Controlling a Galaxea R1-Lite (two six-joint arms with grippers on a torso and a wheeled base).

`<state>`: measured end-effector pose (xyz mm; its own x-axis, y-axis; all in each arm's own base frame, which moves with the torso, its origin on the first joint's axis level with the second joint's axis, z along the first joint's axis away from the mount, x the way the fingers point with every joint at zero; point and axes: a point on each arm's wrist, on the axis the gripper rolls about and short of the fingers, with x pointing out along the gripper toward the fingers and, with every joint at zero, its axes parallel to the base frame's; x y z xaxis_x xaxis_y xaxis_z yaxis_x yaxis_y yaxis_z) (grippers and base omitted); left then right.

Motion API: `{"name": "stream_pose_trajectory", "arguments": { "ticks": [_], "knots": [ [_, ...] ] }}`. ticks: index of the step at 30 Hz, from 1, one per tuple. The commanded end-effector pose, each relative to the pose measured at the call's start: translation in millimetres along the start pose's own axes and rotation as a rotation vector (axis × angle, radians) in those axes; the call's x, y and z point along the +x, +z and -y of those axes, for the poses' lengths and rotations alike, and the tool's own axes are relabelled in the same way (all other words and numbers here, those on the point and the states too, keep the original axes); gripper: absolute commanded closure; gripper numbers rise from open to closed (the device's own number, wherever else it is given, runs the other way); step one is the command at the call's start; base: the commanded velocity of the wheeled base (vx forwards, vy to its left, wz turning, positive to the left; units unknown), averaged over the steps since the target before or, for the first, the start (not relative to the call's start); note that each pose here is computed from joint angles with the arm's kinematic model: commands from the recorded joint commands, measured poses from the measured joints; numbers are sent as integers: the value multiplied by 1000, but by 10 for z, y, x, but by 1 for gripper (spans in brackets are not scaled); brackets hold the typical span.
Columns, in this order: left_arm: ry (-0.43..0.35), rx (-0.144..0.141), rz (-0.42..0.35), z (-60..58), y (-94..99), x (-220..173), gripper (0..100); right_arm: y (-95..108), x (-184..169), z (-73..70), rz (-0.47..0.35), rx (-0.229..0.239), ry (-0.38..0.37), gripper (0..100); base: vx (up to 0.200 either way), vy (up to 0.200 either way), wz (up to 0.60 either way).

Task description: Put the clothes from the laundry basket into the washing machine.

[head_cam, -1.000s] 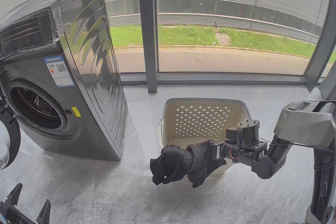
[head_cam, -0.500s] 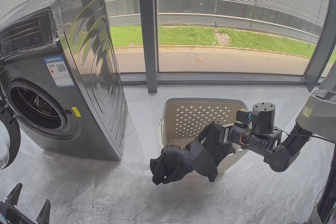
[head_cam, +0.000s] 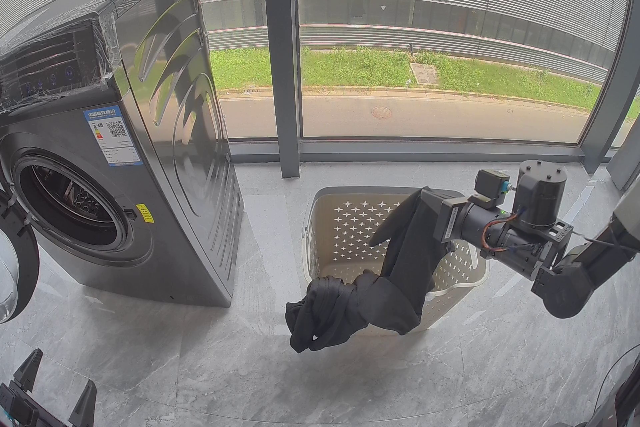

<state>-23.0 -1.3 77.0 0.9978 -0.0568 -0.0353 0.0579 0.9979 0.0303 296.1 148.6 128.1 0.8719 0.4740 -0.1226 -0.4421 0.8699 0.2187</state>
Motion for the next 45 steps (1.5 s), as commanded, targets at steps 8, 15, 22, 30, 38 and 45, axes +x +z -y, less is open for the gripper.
{"name": "stream_pose_trajectory", "arguments": {
  "ticks": [8, 15, 22, 30, 38, 45],
  "knots": [
    [-2, -2, -1, 2, -53, 3, 0, 765, -639, -218, 257, -11, 61, 100, 0, 0, 0],
    [-1, -5, 0, 2, -51, 3, 0, 970, -981, -330, 312, -46, 68, 100, 0, 0, 0],
    [-2, -8, -1, 2, -53, 3, 0, 1042, -1313, -394, 348, -58, 84, 100, -114, 0, 0],
    [-2, -12, -1, 2, -53, 3, 0, 1024, -1485, -394, 331, -79, 86, 100, -200, 0, 0],
    [-2, -14, -1, 2, -53, 3, 0, 925, -1499, -371, 297, -87, 81, 100, -75, 0, 0],
    [-2, -16, -1, 2, -53, 3, 0, 791, -1491, -367, 248, -103, 82, 100, 0, 171, 0]
  ]
}}
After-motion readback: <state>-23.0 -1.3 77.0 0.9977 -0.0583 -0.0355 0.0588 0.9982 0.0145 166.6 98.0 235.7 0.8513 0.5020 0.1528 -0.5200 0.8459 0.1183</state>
